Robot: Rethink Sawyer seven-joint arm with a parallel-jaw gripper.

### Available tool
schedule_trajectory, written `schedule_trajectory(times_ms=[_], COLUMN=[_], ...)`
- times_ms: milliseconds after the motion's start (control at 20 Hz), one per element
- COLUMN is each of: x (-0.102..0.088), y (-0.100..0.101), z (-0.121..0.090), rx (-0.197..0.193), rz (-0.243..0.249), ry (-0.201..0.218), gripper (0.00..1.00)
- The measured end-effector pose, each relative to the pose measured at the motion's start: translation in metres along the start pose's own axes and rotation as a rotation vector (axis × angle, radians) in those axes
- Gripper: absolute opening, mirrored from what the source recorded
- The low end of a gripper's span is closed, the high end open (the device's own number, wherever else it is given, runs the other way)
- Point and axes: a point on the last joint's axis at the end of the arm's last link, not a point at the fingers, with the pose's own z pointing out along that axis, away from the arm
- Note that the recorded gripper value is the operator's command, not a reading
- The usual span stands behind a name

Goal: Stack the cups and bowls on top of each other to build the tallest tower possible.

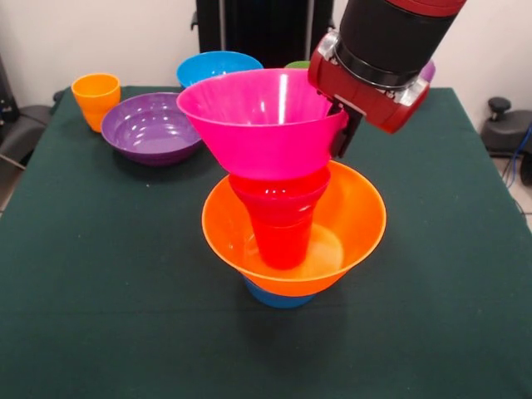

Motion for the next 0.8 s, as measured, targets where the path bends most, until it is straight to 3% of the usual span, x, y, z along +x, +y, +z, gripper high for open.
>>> schedule_trajectory(times_ms=[500,800], x=[-0.002,-0.004], y=[-0.001,0.004], z=[-0.008,-0.023], rx=[-0.01,-0.022], rz=[0.005,0.013], ry=[-0.006,0.017], gripper=[0.0,0.0])
